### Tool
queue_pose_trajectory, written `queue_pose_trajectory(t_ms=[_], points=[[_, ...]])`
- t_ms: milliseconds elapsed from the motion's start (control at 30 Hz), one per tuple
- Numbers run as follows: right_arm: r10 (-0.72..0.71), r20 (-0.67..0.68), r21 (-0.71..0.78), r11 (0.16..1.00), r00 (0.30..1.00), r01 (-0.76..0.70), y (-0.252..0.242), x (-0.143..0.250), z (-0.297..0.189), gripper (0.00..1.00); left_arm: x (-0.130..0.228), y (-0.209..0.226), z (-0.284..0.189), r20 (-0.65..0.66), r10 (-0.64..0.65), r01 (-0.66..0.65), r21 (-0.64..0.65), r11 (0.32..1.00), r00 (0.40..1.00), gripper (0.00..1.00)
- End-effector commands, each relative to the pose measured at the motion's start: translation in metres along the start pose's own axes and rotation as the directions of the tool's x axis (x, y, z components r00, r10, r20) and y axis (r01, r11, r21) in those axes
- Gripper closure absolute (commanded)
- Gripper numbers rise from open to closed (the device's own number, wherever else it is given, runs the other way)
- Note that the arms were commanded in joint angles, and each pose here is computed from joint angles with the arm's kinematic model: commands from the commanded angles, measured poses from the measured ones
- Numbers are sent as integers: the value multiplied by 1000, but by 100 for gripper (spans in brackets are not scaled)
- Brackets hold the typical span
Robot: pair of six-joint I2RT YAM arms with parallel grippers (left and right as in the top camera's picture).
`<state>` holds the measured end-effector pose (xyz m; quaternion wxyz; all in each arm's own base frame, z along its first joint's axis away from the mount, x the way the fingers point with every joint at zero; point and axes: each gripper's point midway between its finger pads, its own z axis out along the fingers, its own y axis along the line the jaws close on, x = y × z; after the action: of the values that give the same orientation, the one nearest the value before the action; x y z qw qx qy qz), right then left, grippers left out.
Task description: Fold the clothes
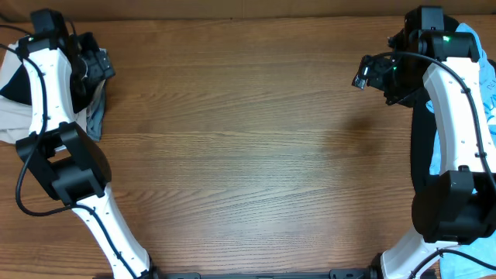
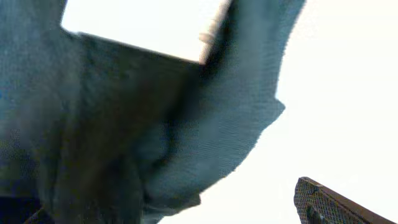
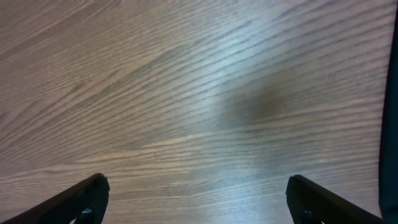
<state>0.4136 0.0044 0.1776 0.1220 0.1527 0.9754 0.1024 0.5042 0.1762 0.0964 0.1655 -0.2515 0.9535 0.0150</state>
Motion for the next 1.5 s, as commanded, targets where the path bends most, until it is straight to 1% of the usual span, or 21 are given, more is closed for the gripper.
queue_pose_trajectory(t_ms=[0, 100, 133, 267, 300, 333, 433, 567, 633, 733, 833, 867, 900, 933, 1000, 1067, 1233, 1333, 1400, 1467], points=[[-33, 54, -26, 999, 998, 34, 8, -11, -11, 5, -41, -33, -99, 226, 63, -85, 88, 993, 972, 0], [-43, 67, -43, 998, 997, 46, 13, -14, -18, 5, -56, -46, -177, 388, 102, -150, 96, 984, 916, 0], [-44, 73, -44, 998, 996, 48, 14, -15, -22, 5, -57, -46, -198, 425, 99, -154, 97, 983, 900, 0], [-69, 135, -59, 995, 988, 77, 24, -25, -56, 4, -44, -42, -272, 525, 87, -166, 105, 981, 847, 0], [-72, 156, -63, 995, 985, 83, 26, -27, -66, 0, -39, -41, -285, 536, 89, -169, 103, 980, 839, 0], [-78, 181, -68, 993, 980, 92, 30, -30, -80, 0, -33, -39, -298, 549, 104, -185, 95, 978, 829, 0], [-85, 229, -76, 992, 970, 105, 36, -33, -107, 0, -18, -35, -320, 561, 136, -215, 75, 974, 817, 0], [-86, 244, -79, 991, 966, 109, 38, -27, -129, 0, 1, -38, -322, 521, 146, -234, 108, 966, 841, 0], [-89, 266, -82, 990, 960, 115, 40, -20, -146, 0, 13, -38, -310, 458, 148, -226, 119, 967, 876, 0], [-95, 334, -93, 987, 938, 133, 43, -11, -177, 0, 21, -36, -295, 399, 157, -220, 118, 968, 903, 0], [-96, 422, -108, 982, 902, 155, 46, 4, -216, 0, 21, -36, -287, 378, 160, -218, 117, 969, 912, 0], [-83, 442, -117, 982, 893, 149, 46, 10, -226, 0, 21, -37, -286, 376, 159, -217, 117, 969, 913, 0], [-31, 471, -153, 981, 882, 116, 47, 22, -245, 0, 21, -37, -285, 374, 160, -217, 117, 969, 914, 0], [2, 481, -178, 979, 877, 95, 48, 28, -253, 0, 21, -37, -285, 374, 160, -217, 117, 969, 914, 0], [105, 490, -272, 962, 865, 38, 54, 45, -275, 0, 21, -37, -285, 374, 160, -217, 117, 969, 914, 0], [118, 520, -290, 956, 846, 45, 54, 57, -291, 0, 21, -37, -285, 374, 160, -218, 117, 969, 913, 0], [114, 562, -293, 954, 819, 68, 52, 71, -308, 0, 21, -37, -285, 374, 160, -217, 117, 969, 914, 0], [128, 599, -190, 982, 790, -15, 28, 65, -307, 0, 21, -37, -285, 374, 160, -217, 117, 969, 914, 0], [128, 581, -182, 983, 804, -25, 26, 68, -303, 0, 21, -37, -285, 374, 160, -217, 117, 969, 914, 0], [129, 597, -168, 985, 792, -34, 24, 62, -303, 0, 21, -37, -285, 374, 160, -218, 117, 969, 913, 0]])
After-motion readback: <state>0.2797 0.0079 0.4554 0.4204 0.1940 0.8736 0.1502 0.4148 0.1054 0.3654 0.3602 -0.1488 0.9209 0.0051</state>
